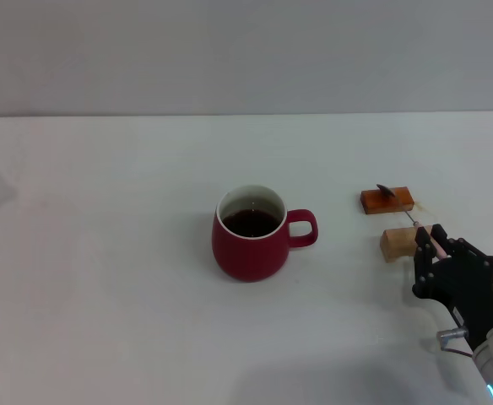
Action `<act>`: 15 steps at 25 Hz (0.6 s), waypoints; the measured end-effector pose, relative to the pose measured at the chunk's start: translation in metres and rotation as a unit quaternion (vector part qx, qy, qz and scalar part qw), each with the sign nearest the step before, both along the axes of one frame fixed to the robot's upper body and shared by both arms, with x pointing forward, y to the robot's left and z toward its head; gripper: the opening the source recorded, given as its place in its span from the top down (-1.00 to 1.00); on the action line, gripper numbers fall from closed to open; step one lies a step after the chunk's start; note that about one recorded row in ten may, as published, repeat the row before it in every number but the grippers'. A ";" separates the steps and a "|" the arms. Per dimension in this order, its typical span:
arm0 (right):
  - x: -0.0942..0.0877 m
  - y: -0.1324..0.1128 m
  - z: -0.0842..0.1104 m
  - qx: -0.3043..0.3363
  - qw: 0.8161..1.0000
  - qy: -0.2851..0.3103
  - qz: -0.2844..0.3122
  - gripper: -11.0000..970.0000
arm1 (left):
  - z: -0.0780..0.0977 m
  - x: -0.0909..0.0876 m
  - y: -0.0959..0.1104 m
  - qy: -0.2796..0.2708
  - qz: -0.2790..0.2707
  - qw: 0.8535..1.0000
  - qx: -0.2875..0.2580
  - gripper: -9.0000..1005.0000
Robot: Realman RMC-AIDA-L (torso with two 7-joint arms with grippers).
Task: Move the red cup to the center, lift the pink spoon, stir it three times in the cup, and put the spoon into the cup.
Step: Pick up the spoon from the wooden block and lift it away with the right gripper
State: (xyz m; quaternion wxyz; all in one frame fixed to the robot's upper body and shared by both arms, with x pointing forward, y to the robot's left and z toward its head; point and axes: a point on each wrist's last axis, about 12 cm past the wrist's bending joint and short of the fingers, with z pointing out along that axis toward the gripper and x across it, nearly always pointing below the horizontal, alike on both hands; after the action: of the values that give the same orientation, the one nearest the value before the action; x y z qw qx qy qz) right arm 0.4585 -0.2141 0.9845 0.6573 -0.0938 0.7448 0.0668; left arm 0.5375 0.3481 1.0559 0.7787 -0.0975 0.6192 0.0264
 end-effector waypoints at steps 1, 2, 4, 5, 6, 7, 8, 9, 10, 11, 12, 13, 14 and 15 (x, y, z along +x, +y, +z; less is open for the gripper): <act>0.000 0.000 0.001 0.001 1.000 -0.003 -0.001 0.68 | 0.000 0.000 0.000 0.000 0.000 1.000 0.000 0.99; 0.000 0.000 0.001 0.001 1.000 -0.003 -0.001 0.69 | 0.000 0.000 0.000 0.000 0.000 1.000 0.000 0.99; 0.000 0.000 0.001 0.002 1.000 -0.004 -0.002 0.69 | 0.000 0.000 0.000 0.000 0.000 1.000 0.000 0.99; 0.000 0.000 0.001 0.002 1.000 -0.005 -0.002 0.69 | 0.000 0.000 0.000 0.000 0.000 1.000 0.000 0.99; 0.000 0.000 0.001 0.002 1.000 -0.005 -0.002 0.69 | 0.000 0.000 0.000 0.000 0.000 1.000 0.000 0.99; 0.001 0.000 0.002 0.002 1.000 -0.006 -0.003 0.69 | 0.000 0.000 0.000 0.000 0.000 1.000 0.000 0.99; 0.001 0.000 0.002 0.003 1.000 -0.007 -0.003 0.69 | 0.000 0.000 0.000 0.000 0.000 1.000 0.000 0.99; 0.001 0.000 0.002 0.003 1.000 -0.009 -0.004 0.69 | 0.000 0.000 0.000 0.000 0.000 1.000 0.000 0.99; 0.001 0.000 0.002 0.003 1.000 -0.009 -0.004 0.69 | 0.000 0.000 0.000 0.000 0.000 1.000 0.000 0.99; 0.002 -0.001 0.003 0.004 1.000 -0.012 -0.007 0.69 | 0.000 0.000 0.000 0.000 0.000 1.000 0.000 0.99; 0.002 -0.001 0.003 0.004 1.000 -0.012 -0.007 0.69 | 0.000 0.000 0.000 0.000 0.000 1.000 0.000 0.99; 0.002 -0.001 0.004 0.005 1.000 -0.013 -0.009 0.69 | 0.000 0.000 0.000 0.000 0.000 1.000 0.000 0.99; 0.004 -0.002 0.005 0.007 1.000 -0.017 -0.014 0.69 | 0.000 0.000 0.000 0.000 0.000 1.000 0.000 0.99; 0.004 -0.002 0.005 0.007 1.000 -0.017 -0.014 0.69 | 0.000 0.000 0.000 0.000 0.000 1.000 0.000 0.99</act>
State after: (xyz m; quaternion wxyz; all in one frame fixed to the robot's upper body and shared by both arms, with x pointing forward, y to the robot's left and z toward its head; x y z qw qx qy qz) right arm 0.4623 -0.2159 0.9896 0.6715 -0.0794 0.7342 0.0615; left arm 0.5373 0.3480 1.0557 0.7786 -0.0971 0.6194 0.0262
